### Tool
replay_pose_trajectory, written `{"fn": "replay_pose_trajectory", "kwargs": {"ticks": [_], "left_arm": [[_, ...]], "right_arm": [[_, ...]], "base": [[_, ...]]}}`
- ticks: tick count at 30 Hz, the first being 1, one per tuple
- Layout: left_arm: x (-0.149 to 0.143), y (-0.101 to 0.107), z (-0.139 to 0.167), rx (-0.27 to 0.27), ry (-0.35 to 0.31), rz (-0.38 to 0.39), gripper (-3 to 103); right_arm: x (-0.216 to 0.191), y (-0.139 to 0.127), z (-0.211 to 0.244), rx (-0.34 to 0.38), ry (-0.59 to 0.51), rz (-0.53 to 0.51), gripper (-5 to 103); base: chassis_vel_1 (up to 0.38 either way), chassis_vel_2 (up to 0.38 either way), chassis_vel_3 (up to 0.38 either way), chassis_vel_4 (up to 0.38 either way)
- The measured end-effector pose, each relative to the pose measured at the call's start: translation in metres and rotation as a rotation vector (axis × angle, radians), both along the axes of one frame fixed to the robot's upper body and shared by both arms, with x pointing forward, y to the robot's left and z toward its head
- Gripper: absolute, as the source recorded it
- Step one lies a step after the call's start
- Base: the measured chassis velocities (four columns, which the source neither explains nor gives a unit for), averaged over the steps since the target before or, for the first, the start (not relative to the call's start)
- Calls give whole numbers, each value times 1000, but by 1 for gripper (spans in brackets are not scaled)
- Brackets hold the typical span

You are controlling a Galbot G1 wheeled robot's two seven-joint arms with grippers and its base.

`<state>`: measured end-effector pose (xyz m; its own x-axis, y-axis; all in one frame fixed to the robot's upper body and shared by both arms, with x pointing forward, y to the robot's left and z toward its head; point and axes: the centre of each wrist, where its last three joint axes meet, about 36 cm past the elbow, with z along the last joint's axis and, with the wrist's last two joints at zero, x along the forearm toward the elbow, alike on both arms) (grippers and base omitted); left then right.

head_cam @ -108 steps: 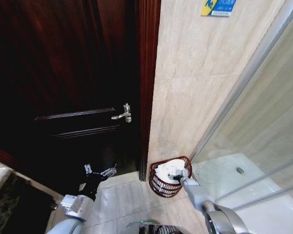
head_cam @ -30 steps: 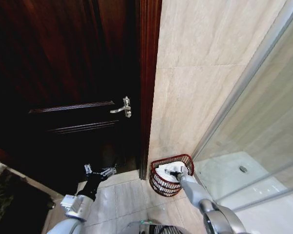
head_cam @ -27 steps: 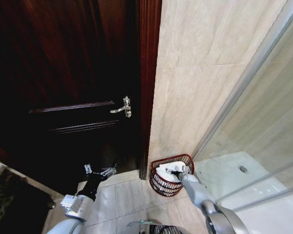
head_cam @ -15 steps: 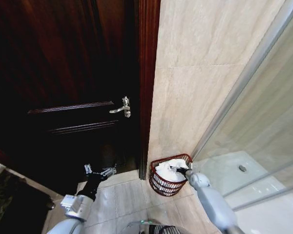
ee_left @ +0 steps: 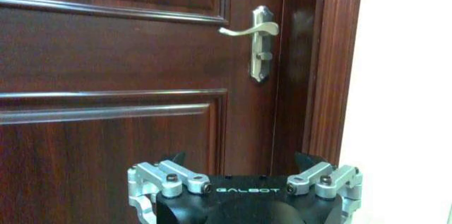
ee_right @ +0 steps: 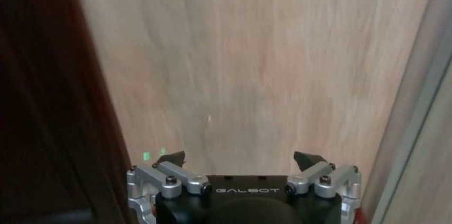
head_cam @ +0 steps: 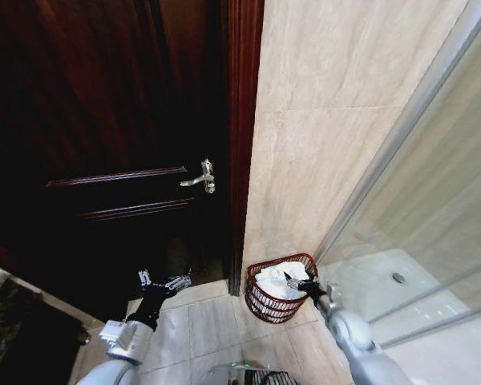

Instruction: Discard the used towel into the hamper.

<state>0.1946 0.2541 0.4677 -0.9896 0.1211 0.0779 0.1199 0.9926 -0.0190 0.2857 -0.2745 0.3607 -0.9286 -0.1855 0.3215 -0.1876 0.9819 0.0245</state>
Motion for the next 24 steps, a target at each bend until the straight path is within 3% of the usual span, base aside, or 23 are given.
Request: {"fn": "replay_pose_trajectory", "kwargs": {"ticks": [3,5,11,16,24], "left_arm": [[0,0,0,0,0,0,100],[0,0,0,0,0,0,100],[0,0,0,0,0,0,100],[0,0,0,0,0,0,100],[0,0,0,0,0,0,100]], "right_arm": [[-28,14,14,6,-59,-45,100],[-48,24,35,21,-159,-104,100],[-68,23,69,-24,-360,-186,100],[-85,14,65,-64,-421,-239,100],[-89,39,67,20,-424,-251,100]], "base": [[0,0,0,0],[0,0,0,0],[0,0,0,0],[0,0,0,0],[0,0,0,0]]}}
